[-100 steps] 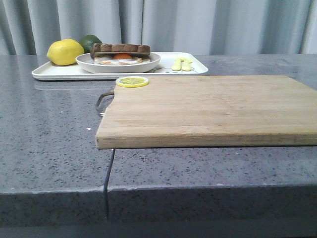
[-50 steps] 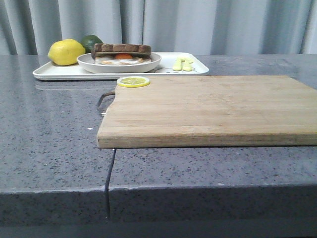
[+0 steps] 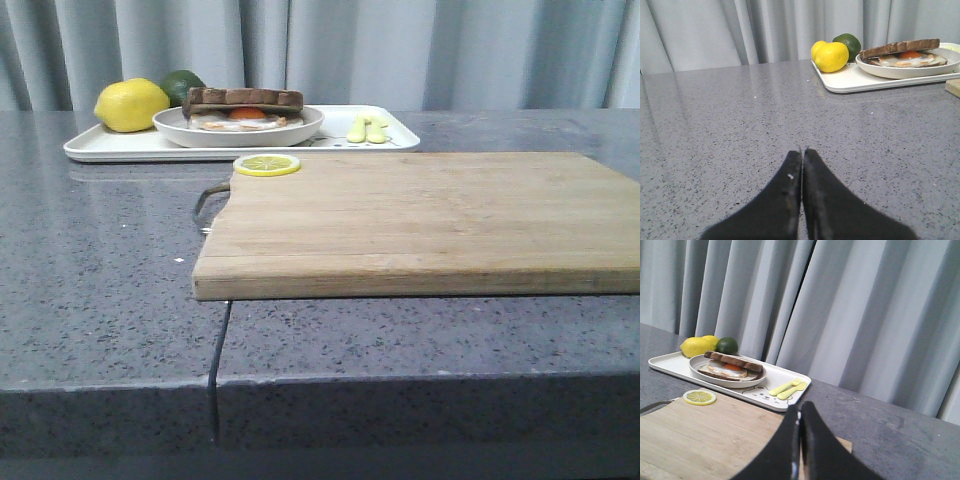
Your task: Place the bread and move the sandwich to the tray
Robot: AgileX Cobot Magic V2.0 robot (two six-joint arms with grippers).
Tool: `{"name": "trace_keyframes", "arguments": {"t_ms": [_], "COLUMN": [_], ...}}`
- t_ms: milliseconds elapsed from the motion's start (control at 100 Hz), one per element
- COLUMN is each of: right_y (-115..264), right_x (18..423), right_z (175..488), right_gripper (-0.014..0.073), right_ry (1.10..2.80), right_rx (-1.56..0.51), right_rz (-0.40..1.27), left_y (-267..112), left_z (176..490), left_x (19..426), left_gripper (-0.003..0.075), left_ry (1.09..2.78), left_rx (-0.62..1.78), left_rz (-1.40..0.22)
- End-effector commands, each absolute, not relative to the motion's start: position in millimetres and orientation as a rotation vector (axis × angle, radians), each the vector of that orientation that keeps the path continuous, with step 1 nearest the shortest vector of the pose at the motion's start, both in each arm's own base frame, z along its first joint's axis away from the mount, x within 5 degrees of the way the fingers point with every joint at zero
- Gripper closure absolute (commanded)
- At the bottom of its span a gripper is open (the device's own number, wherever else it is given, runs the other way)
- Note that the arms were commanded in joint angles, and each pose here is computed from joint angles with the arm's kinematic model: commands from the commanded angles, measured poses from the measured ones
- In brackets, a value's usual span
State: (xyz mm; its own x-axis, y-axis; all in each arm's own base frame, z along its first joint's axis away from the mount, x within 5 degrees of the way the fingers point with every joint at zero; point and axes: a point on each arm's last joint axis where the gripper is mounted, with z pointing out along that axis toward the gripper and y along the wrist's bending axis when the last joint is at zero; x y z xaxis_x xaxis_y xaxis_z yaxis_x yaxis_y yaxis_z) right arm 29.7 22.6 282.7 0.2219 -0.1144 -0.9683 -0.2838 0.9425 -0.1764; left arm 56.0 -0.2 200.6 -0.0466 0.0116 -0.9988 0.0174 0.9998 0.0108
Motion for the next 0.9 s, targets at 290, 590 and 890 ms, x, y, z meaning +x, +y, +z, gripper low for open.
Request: {"name": "trace_keyframes", "arguments": {"t_ms": [290, 590, 890], "right_y": [19.1, 19.1, 19.3], "right_x": [28.8, 28.8, 28.8], "right_z": [292.2, 292.2, 292.1], "right_gripper": [0.0662, 0.0662, 0.0662], "right_ry": [1.311, 1.311, 1.312], "right_rx": [-0.307, -0.307, -0.309], "right_rz": [0.092, 0.092, 0.093], "left_y": [-1.8, -1.8, -1.8], "left_z": [204.6, 204.6, 204.6], "left_x": [54.1, 54.1, 54.1], "left_gripper": [0.0739, 0.0739, 0.0739], "left_ry": [1.518, 1.518, 1.518], "left_rx": [0.021, 0.021, 0.021], "left_rz": [-0.038, -0.038, -0.038]}}
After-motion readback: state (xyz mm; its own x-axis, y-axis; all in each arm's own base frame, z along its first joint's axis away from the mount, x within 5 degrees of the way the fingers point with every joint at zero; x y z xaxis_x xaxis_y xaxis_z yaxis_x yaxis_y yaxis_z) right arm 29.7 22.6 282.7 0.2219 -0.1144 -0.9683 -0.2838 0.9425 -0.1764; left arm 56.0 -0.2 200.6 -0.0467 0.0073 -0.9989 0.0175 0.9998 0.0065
